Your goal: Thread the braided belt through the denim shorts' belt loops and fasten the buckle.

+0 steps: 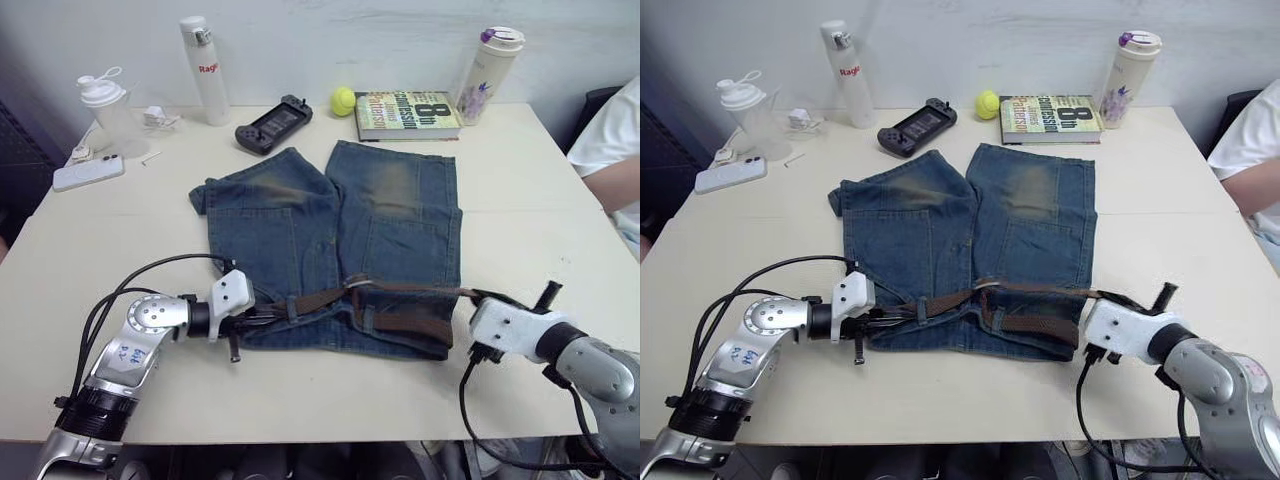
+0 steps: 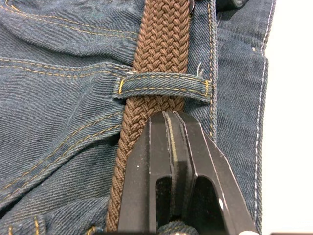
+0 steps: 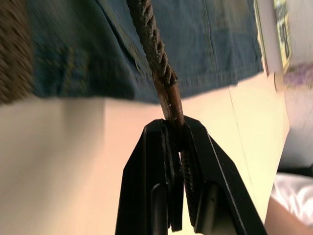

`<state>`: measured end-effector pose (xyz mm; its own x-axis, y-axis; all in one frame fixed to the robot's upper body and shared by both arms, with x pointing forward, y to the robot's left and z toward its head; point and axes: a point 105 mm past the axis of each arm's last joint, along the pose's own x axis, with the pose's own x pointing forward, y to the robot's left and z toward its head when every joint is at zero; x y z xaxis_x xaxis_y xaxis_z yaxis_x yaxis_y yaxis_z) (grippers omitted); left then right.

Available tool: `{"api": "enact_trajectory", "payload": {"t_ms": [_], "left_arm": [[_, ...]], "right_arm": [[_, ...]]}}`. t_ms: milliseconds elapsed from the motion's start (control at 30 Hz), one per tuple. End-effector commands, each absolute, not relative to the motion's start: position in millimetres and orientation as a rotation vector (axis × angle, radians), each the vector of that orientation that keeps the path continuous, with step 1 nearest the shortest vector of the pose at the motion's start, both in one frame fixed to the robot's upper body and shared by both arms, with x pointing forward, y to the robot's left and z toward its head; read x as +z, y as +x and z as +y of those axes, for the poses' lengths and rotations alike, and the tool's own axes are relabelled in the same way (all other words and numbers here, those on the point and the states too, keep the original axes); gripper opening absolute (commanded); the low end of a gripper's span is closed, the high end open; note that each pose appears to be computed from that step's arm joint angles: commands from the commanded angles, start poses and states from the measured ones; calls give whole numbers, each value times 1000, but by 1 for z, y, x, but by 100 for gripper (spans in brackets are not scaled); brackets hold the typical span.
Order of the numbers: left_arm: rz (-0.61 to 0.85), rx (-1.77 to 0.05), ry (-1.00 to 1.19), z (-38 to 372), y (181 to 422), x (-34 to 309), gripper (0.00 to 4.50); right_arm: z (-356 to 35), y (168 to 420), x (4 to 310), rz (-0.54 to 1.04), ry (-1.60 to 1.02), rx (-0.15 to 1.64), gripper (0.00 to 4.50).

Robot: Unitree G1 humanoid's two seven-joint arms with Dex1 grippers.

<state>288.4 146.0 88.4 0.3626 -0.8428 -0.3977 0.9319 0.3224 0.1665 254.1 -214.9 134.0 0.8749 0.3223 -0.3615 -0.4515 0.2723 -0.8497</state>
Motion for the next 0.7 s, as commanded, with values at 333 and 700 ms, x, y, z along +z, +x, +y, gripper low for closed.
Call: {"api": "enact_trajectory", "payload": {"t_ms": [333, 700], "left_arm": [[314, -1039, 414, 213, 290, 97, 3], [299, -1010, 373, 218, 283, 103, 3]], "right_arm": [[-183, 251, 95, 186, -1222, 699, 0], [-171, 250, 95, 141, -1208, 733, 0]]}}
